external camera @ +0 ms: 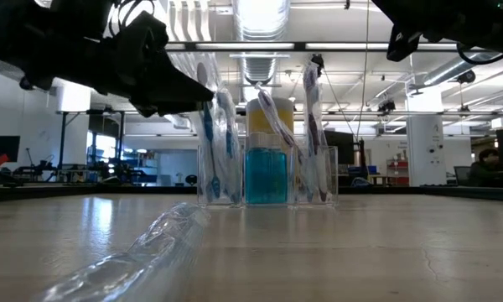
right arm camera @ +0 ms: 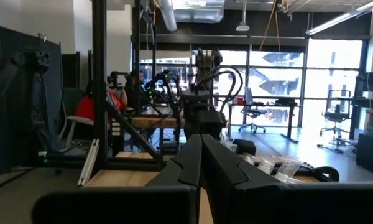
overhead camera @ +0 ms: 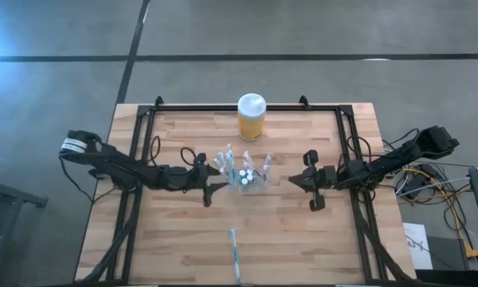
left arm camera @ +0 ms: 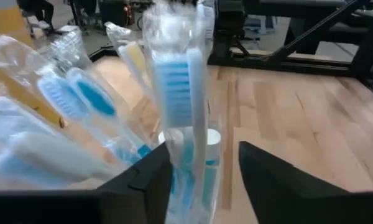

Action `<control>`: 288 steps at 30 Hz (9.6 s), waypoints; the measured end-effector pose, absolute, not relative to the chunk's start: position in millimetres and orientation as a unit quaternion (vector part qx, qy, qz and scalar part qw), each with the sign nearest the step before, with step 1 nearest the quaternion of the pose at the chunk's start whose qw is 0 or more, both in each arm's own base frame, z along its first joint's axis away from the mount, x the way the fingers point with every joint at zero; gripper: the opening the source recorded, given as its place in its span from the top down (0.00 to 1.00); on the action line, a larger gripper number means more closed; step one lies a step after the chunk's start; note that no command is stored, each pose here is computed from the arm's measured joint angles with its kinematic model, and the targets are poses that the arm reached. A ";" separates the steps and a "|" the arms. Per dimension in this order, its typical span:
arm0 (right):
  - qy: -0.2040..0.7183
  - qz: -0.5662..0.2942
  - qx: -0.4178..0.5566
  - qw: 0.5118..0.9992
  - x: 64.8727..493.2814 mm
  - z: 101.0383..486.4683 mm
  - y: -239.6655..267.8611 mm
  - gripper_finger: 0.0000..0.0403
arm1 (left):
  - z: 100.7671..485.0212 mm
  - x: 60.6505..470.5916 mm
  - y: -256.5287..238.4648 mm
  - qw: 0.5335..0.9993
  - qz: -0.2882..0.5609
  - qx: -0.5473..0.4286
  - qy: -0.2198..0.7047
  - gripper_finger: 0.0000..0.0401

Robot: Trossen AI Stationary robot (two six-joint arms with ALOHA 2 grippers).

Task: Pick & Place toothbrushing station
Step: Put the blue toothbrush into the transparent organizer

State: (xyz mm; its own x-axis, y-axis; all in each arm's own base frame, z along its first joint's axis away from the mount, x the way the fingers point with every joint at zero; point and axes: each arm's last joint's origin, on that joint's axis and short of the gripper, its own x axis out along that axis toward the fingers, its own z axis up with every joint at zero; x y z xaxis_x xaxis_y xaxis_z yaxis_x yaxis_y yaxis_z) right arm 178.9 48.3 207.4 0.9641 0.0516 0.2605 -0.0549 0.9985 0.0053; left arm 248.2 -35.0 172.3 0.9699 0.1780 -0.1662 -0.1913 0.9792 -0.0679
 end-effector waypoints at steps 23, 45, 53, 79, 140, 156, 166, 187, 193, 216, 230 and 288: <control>0.023 0.007 0.076 0.997 186.3 183.1 49.4 0.98 | 239.5 132.7 -26.8 0.994 -0.082 -0.034 0.069 0.50; 0.305 -0.065 0.293 0.904 287.8 205.4 135.4 0.91 | 225.5 89.9 -17.7 0.996 -0.084 -0.022 0.013 0.97; 0.354 -0.117 0.324 0.870 357.4 197.1 173.3 0.68 | 219.5 90.4 -18.1 0.995 -0.089 -0.019 0.029 0.97; 0.538 -0.278 0.398 0.688 465.8 158.7 229.9 0.51 | 220.4 89.6 -21.1 0.989 -0.143 -0.024 0.025 0.99; 0.104 0.015 -0.167 0.980 322.8 400.1 203.8 0.98 | 221.0 89.5 -21.2 0.989 -0.146 0.005 0.017 0.99; -0.034 -0.016 -0.098 0.994 244.4 266.1 110.3 0.98 | 236.6 88.7 -18.2 0.993 -0.095 0.059 -0.048 0.99; -0.123 0.041 -0.094 0.987 198.3 235.4 87.4 0.98 | 236.5 88.8 -17.9 0.994 -0.091 0.046 -0.045 1.00; -0.135 0.059 -0.059 0.987 134.0 185.8 54.4 0.98 | 233.4 88.7 -12.5 1.000 -0.002 -0.005 -0.013 0.99; -0.148 0.088 -0.068 0.983 131.4 188.4 55.2 0.98 | 233.2 88.7 -11.6 1.000 0.013 -0.008 -0.013 0.99; -0.127 0.126 -0.080 0.980 227.5 284.5 68.5 0.98 | 231.9 89.0 -10.8 1.000 0.029 -0.004 -0.011 0.95; -0.076 0.037 -0.106 0.991 257.8 259.7 55.1 0.98 | 231.7 89.1 -10.8 1.000 0.028 -0.005 -0.011 0.95; 0.013 -0.140 0.000 0.990 231.0 110.3 29.6 0.87 | 229.2 89.6 -10.9 1.000 0.030 -0.005 -0.005 0.95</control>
